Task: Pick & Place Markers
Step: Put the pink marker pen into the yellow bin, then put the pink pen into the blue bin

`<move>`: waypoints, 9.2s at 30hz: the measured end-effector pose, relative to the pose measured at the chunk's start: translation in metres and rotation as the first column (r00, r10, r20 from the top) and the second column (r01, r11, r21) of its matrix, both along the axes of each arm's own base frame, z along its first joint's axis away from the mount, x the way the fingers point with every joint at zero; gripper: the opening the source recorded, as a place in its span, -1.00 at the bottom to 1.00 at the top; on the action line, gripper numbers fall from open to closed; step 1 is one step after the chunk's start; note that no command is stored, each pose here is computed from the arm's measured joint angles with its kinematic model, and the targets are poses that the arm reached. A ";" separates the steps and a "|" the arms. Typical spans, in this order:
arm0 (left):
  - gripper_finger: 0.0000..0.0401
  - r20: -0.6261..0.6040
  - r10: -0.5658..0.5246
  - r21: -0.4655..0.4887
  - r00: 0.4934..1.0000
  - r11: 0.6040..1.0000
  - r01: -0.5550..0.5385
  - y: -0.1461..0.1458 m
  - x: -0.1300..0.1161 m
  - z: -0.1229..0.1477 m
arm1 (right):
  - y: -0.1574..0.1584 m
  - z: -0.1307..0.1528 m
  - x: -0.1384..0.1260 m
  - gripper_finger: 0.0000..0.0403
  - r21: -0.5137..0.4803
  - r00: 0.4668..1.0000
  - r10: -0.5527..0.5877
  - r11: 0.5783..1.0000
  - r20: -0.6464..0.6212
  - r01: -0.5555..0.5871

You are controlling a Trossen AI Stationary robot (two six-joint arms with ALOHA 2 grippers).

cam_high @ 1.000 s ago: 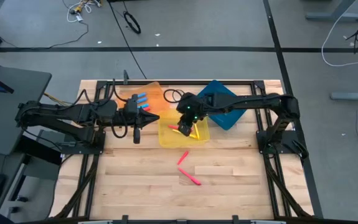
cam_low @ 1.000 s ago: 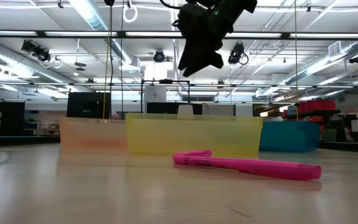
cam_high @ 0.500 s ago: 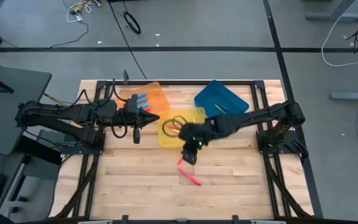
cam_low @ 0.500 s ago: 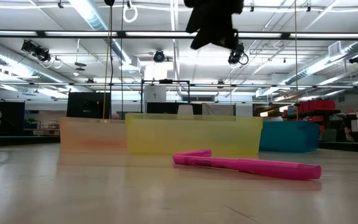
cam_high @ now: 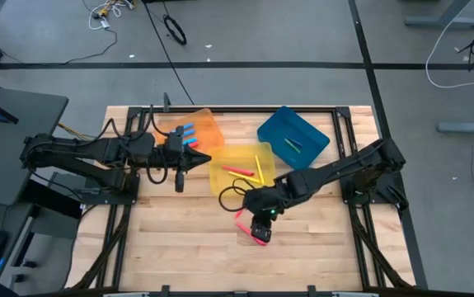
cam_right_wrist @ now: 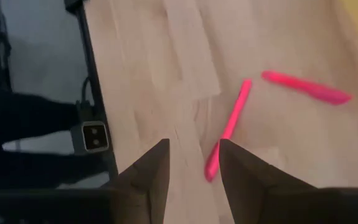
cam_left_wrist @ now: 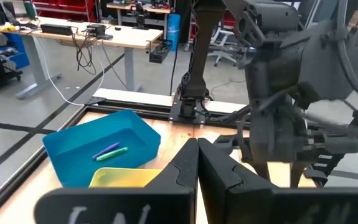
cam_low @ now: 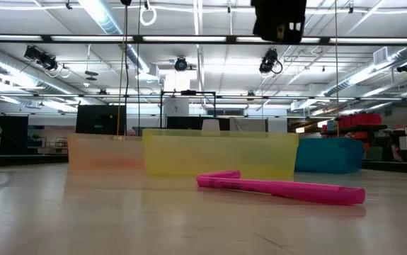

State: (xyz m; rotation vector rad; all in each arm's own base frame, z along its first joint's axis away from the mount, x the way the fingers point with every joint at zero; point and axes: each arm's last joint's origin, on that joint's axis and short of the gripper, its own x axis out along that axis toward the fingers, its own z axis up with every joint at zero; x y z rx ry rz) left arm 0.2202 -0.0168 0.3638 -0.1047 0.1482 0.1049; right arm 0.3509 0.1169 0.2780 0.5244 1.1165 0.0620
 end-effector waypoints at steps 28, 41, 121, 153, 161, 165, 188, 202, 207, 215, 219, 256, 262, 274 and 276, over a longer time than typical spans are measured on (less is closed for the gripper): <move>-0.94 -0.102 -0.034 0.003 0.994 0.999 0.035 0.004 -0.001 -0.010 | 0.029 -0.081 0.055 -0.20 -0.122 0.958 0.022 0.991 -0.285 -0.060; -0.94 -0.111 -0.071 -0.006 0.991 0.997 0.070 0.003 -0.002 -0.010 | 0.032 -0.128 0.063 -0.21 -0.175 0.931 0.026 0.980 -0.364 -0.096; -0.94 -0.049 -0.067 -0.009 0.997 0.998 0.066 0.003 0.000 -0.005 | -0.090 0.005 0.023 -0.93 -0.155 0.891 -0.350 0.936 -0.290 0.317; -0.94 -0.055 -0.067 -0.013 0.996 0.998 0.066 0.003 0.000 -0.005 | -0.183 -0.060 0.066 -0.93 -0.404 0.947 -0.255 0.901 -0.197 0.158; -0.94 -0.055 -0.067 -0.013 0.996 0.998 0.066 0.003 0.000 -0.005 | -0.186 -0.086 0.079 -0.92 -0.484 0.970 -0.112 0.875 -0.214 -0.006; -0.94 -0.055 -0.067 -0.013 0.996 0.998 0.066 0.003 0.000 -0.005 | -0.187 -0.096 0.086 -0.88 -0.500 0.978 -0.057 0.865 -0.203 -0.053; -0.94 -0.063 -0.067 -0.013 0.996 0.998 0.066 0.003 0.000 -0.006 | -0.180 -0.118 0.086 -0.40 -0.507 0.951 0.013 0.844 -0.309 -0.176; -0.94 -0.063 -0.067 -0.013 0.996 0.998 0.066 0.003 0.000 -0.006 | -0.171 -0.081 0.084 -0.18 -0.508 0.950 0.032 0.839 -0.311 -0.195; -0.94 -0.063 -0.065 -0.013 0.996 0.998 0.064 0.003 0.000 -0.006 | -0.170 -0.050 0.083 -0.18 -0.490 0.941 0.024 0.849 -0.337 -0.197; -0.94 -0.061 -0.056 -0.030 0.997 0.998 0.055 0.003 0.000 -0.006 | -0.156 -0.004 0.082 -0.18 -0.502 0.941 0.101 0.825 -0.322 -0.260; -0.94 -0.056 -0.052 -0.029 0.997 0.998 0.051 0.003 -0.001 -0.005 | -0.148 -0.001 0.084 -0.18 -0.513 0.941 0.144 0.808 -0.306 -0.290; -0.95 0.358 0.026 0.047 0.933 0.998 -0.046 0.009 -0.034 0.046 | -0.009 -0.049 0.091 -0.18 -0.542 0.683 0.703 0.502 -0.199 -0.674; -0.95 0.342 0.026 0.048 0.939 0.998 -0.044 0.009 -0.033 0.045 | -0.005 -0.082 0.079 -0.18 -0.493 0.617 0.733 0.439 -0.286 -0.751; -0.94 0.326 0.025 0.049 0.945 0.998 -0.043 0.008 -0.033 0.043 | -0.011 -0.118 0.073 -0.18 -0.507 0.551 0.778 0.359 -0.302 -0.784; -0.94 0.324 0.025 0.047 0.946 0.998 -0.043 0.008 -0.033 0.043 | -0.013 -0.120 0.074 -0.18 -0.511 0.557 0.775 0.363 -0.298 -0.779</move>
